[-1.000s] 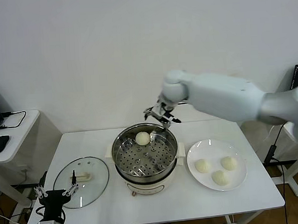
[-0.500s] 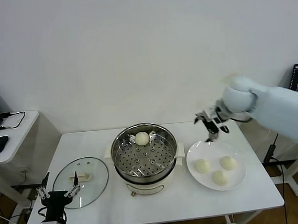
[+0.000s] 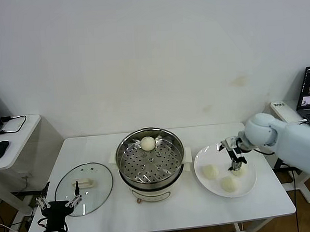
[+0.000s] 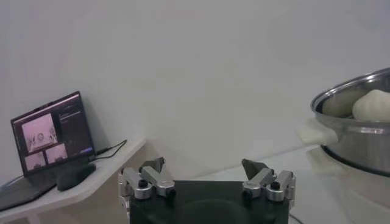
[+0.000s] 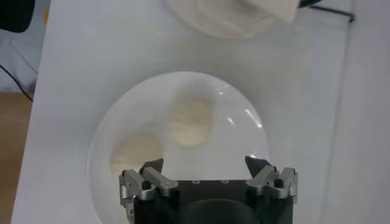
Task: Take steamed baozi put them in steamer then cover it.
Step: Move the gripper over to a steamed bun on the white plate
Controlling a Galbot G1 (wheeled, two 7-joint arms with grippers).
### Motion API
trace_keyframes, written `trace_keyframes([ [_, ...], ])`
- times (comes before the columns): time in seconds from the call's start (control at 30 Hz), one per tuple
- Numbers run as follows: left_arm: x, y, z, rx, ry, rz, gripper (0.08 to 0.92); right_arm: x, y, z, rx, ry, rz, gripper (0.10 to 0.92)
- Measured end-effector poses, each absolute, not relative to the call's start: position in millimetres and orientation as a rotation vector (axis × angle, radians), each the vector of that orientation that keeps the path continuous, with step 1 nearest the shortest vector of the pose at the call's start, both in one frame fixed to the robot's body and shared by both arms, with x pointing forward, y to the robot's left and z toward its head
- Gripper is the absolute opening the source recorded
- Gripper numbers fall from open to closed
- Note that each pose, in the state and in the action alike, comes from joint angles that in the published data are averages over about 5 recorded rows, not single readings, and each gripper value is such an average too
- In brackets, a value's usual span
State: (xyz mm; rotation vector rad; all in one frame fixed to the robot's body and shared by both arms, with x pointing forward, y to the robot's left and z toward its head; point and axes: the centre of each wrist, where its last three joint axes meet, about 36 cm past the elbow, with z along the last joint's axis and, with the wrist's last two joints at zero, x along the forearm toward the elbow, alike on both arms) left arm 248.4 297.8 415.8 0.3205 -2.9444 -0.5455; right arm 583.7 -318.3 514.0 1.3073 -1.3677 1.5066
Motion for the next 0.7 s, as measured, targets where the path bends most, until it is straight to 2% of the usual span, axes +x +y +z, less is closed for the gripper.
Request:
trace_keyframes([
  [0.5,249,303,414,0.343,-2.937,-0.558,0.823,603,-290,463,1.316,-1.372,1.473,0.823],
  [0.6,250,303,413,0.342,-2.936,-0.557,0.823,605,-288,458,1.311,-1.369,1.468,0.805],
  [0.7,250,303,413,0.343,-2.937,-0.557,0.823,606,-287,455,1.305,-1.365,1.464,0.754],
])
